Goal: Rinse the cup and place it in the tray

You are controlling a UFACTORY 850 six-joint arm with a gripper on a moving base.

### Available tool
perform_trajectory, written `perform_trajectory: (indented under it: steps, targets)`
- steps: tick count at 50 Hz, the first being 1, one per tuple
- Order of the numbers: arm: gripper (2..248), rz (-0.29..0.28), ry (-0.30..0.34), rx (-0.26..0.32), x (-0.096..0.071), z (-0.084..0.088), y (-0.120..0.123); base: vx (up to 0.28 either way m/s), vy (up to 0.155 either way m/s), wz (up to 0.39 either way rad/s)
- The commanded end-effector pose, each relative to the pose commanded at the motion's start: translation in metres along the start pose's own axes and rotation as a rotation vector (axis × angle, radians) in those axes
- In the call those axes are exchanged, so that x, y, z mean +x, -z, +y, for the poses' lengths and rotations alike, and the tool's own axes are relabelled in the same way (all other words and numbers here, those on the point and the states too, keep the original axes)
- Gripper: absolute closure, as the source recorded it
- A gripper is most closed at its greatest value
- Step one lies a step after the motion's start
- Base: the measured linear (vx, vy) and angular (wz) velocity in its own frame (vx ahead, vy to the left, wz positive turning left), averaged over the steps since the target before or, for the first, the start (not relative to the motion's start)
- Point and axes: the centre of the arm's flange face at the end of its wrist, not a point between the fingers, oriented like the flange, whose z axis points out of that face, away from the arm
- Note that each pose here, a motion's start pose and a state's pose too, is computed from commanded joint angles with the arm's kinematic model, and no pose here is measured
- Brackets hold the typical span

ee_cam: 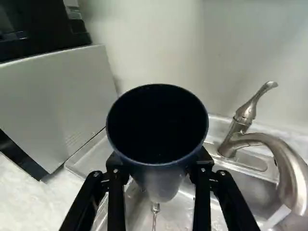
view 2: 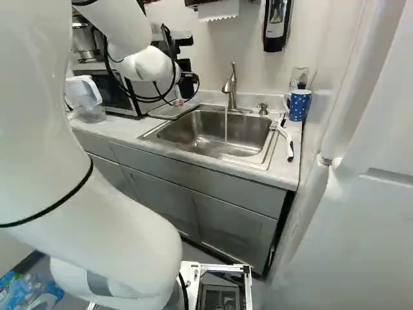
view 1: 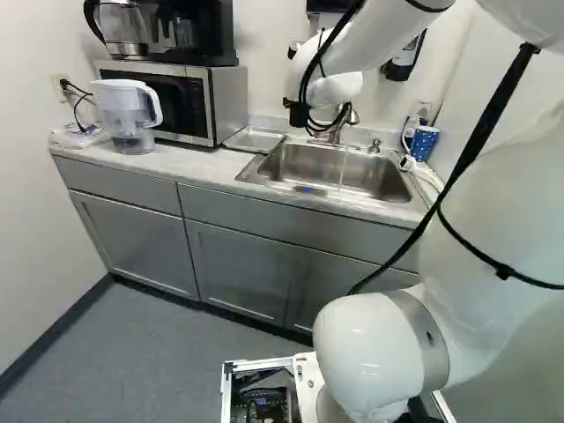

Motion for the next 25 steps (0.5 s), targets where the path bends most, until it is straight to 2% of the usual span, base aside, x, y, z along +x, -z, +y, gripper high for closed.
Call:
perform_trajectory:
  steps: [25]
  targets:
    - [124, -0.001, 0.02, 0.065, 0.009, -0.037, -0.029, 0.0, 0.0, 0.0]
